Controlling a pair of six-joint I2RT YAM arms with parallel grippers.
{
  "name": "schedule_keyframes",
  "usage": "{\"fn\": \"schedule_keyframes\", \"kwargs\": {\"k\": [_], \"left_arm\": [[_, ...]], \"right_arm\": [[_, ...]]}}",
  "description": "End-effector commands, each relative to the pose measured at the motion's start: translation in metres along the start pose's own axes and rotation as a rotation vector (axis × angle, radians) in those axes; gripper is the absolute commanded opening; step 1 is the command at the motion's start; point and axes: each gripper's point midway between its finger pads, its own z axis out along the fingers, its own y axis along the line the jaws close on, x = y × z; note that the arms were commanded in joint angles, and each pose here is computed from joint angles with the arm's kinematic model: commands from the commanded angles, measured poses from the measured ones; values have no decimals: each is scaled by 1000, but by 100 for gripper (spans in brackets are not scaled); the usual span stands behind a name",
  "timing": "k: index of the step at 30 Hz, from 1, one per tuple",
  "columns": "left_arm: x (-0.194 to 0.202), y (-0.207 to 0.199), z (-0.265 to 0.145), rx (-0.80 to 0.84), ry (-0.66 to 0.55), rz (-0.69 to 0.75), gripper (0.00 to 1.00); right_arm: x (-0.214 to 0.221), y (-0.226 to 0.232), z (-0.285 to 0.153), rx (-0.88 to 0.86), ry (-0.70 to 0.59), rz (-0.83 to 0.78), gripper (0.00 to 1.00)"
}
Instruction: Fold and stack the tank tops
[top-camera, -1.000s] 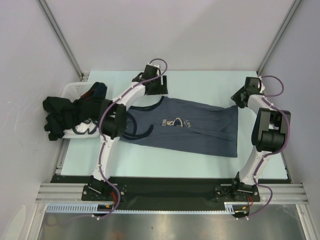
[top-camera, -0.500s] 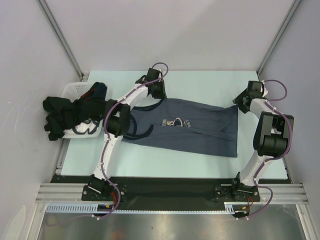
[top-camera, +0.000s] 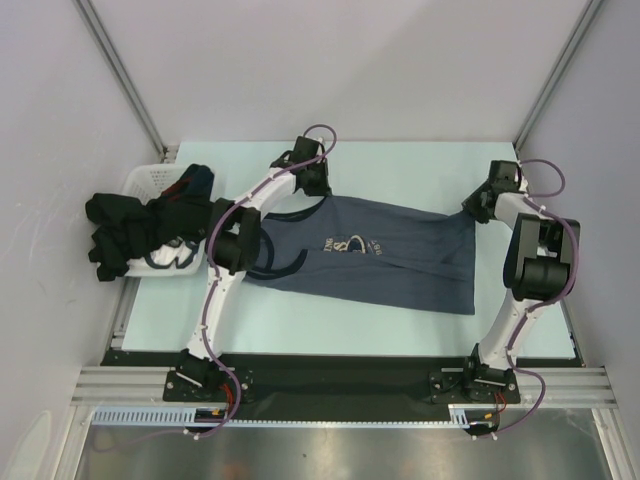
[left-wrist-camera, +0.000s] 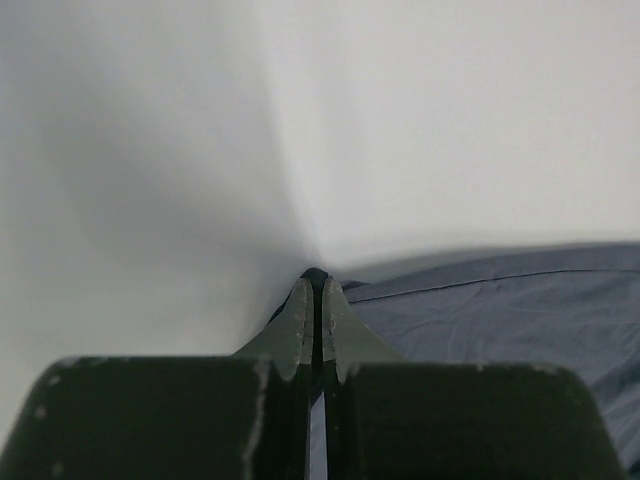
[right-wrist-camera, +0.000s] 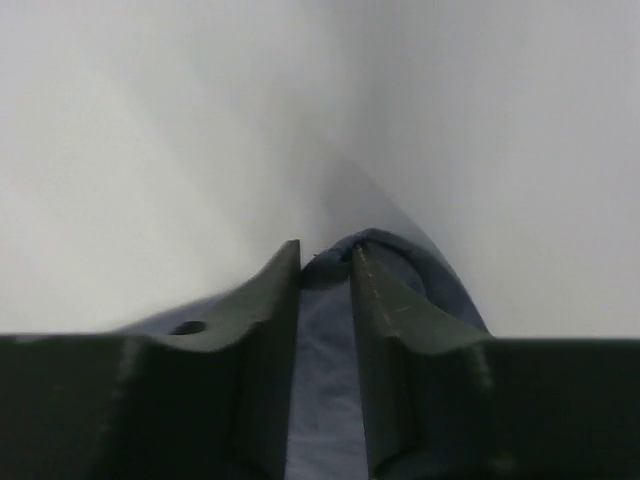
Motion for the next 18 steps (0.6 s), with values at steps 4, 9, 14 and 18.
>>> {"fn": "schedule_keyframes", "kwargs": {"k": [4, 9, 14, 18], "left_arm": [[-45, -10, -24, 37, -132, 34, 0], [-60, 5, -31, 33, -186, -11, 0], [-68, 16, -37, 43, -226, -57, 0], [-72, 21, -37, 42, -245, -67, 0]], "right_arm": [[-23, 31, 11, -64, -38, 12, 0], [-41, 43, 21, -119, -47, 61, 0], [-65, 59, 48, -213, -31, 141, 1], [-70, 66, 63, -264, 1, 174, 20]]}}
